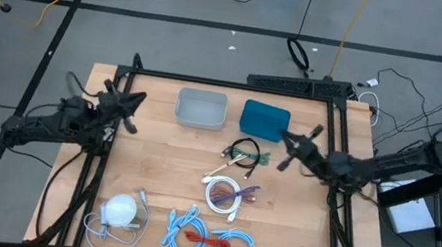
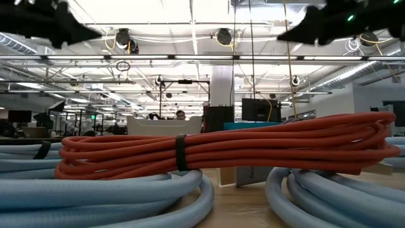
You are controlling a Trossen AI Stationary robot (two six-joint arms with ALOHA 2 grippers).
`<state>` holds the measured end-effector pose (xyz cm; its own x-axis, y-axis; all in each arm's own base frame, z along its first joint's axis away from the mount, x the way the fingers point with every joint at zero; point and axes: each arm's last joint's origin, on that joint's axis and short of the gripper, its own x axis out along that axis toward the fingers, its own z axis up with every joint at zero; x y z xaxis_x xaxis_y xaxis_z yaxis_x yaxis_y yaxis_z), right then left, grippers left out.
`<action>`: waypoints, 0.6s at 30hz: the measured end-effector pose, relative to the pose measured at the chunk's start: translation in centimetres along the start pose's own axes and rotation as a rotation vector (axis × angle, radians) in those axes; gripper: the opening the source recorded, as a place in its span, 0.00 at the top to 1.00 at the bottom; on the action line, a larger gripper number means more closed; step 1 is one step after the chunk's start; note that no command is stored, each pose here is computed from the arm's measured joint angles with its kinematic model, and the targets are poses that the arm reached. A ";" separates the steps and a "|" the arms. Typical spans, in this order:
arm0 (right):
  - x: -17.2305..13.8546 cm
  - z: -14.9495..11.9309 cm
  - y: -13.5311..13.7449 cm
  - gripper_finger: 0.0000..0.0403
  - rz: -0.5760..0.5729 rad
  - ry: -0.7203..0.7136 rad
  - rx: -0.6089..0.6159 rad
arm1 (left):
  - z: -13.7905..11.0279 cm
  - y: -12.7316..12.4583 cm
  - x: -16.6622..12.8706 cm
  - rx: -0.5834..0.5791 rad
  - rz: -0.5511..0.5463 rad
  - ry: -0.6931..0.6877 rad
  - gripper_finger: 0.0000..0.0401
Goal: Pick & Place USB Port
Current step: Put the right blue hdmi cable into the gray bin
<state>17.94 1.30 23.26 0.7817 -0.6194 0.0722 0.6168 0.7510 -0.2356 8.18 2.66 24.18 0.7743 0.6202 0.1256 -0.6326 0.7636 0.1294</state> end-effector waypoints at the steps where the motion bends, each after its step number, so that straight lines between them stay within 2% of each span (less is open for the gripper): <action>1: 0.6 -0.7 0.2 1.00 -0.020 0.033 -0.004 | -0.4 0.0 0.3 0.033 0.069 0.066 0.91; 5: 3.0 -5.9 0.8 0.99 -0.047 0.324 -0.016 | -1.7 -0.2 1.2 0.142 0.265 0.235 0.91; 7: 4.0 -8.1 0.8 0.98 -0.026 0.506 0.064 | -1.9 -0.4 1.9 0.163 0.290 0.250 0.91; 9: 5.1 -9.3 0.9 0.94 0.003 0.661 0.165 | -1.8 -0.6 2.6 0.169 0.287 0.242 0.91; 11: 6.0 -9.8 1.3 0.89 0.063 0.759 0.221 | -1.7 -0.8 3.1 0.172 0.256 0.229 0.91; 15: 8.1 -7.6 2.7 0.76 0.224 0.727 0.310 | -2.0 -1.0 3.7 0.176 0.221 0.262 0.91; 18: 8.9 -5.4 3.8 0.67 0.302 0.679 0.316 | -2.1 -1.1 3.8 0.194 0.202 0.327 0.91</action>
<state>26.77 -2.61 17.78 0.7549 -0.3068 -0.5796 0.4640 0.8745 0.1415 11.87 4.54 22.49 0.5791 0.8019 -0.1468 -0.7390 0.5924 0.3208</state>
